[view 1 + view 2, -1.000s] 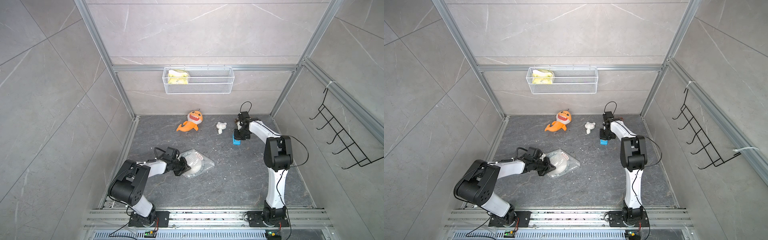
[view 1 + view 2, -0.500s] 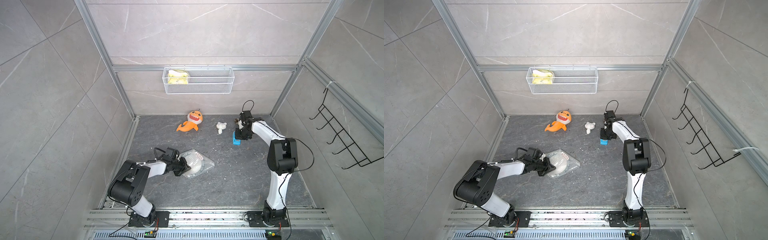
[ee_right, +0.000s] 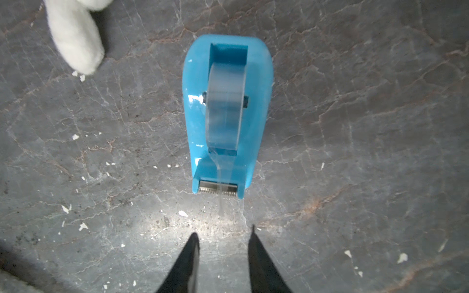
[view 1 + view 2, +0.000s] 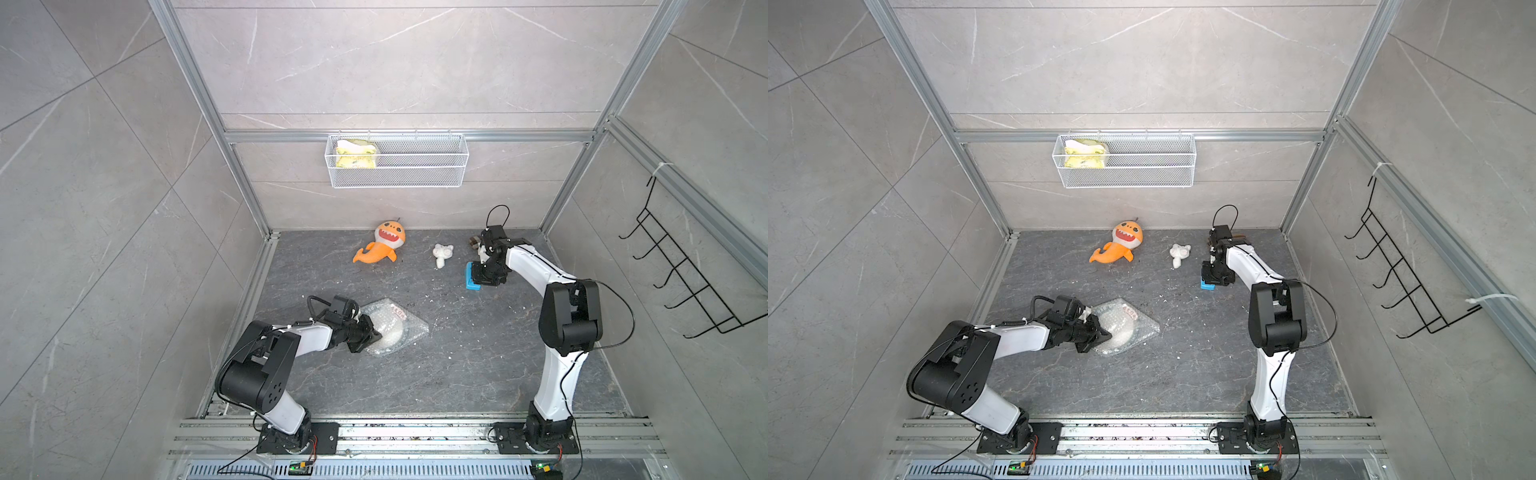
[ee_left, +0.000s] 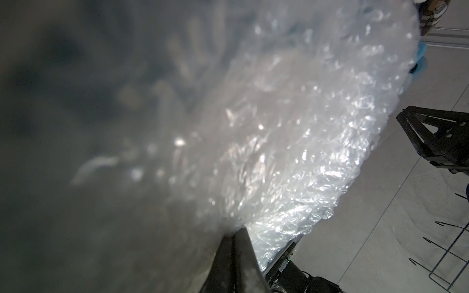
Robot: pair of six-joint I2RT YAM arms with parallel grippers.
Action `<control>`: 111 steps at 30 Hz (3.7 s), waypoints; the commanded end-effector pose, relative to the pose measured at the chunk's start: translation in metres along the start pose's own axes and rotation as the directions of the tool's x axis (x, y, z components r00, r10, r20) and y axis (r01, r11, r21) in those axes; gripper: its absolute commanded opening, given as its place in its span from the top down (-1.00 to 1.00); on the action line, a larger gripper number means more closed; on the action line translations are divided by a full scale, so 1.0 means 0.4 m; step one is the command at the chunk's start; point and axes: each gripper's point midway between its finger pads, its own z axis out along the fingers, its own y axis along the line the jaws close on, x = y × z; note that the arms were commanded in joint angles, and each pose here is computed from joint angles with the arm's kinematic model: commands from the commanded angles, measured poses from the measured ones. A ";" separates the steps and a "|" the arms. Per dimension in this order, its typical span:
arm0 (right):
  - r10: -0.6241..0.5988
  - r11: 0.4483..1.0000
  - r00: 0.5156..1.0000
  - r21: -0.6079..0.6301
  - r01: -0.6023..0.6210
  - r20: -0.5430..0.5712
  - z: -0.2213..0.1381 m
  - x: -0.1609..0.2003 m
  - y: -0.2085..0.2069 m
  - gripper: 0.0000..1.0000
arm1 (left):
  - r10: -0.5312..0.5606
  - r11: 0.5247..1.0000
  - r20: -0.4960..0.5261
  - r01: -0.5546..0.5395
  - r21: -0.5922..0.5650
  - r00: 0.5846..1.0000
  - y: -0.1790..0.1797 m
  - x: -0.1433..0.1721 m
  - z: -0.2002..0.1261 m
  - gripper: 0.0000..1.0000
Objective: Wrap dinner plates in bubble wrap
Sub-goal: Pull the tape from the tape cutter, then tear off the tape using the Tape Cutter.
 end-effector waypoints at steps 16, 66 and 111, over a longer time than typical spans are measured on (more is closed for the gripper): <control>-0.021 0.998 0.999 0.054 0.023 -0.028 0.061 -0.075 -0.008 0.33 | -0.161 0.947 -0.014 0.150 -0.283 0.987 0.203 0.045 0.021 0.88; -0.028 1.000 1.000 0.000 0.028 -0.008 -0.019 -0.036 0.008 1.00 | -0.158 0.949 -0.011 0.149 -0.277 0.987 0.211 0.044 0.019 0.89; 0.010 0.990 0.990 -0.139 -0.030 -0.143 -0.014 0.290 0.081 1.00 | -0.136 0.963 -0.022 0.127 -0.237 0.990 0.207 0.047 0.025 0.89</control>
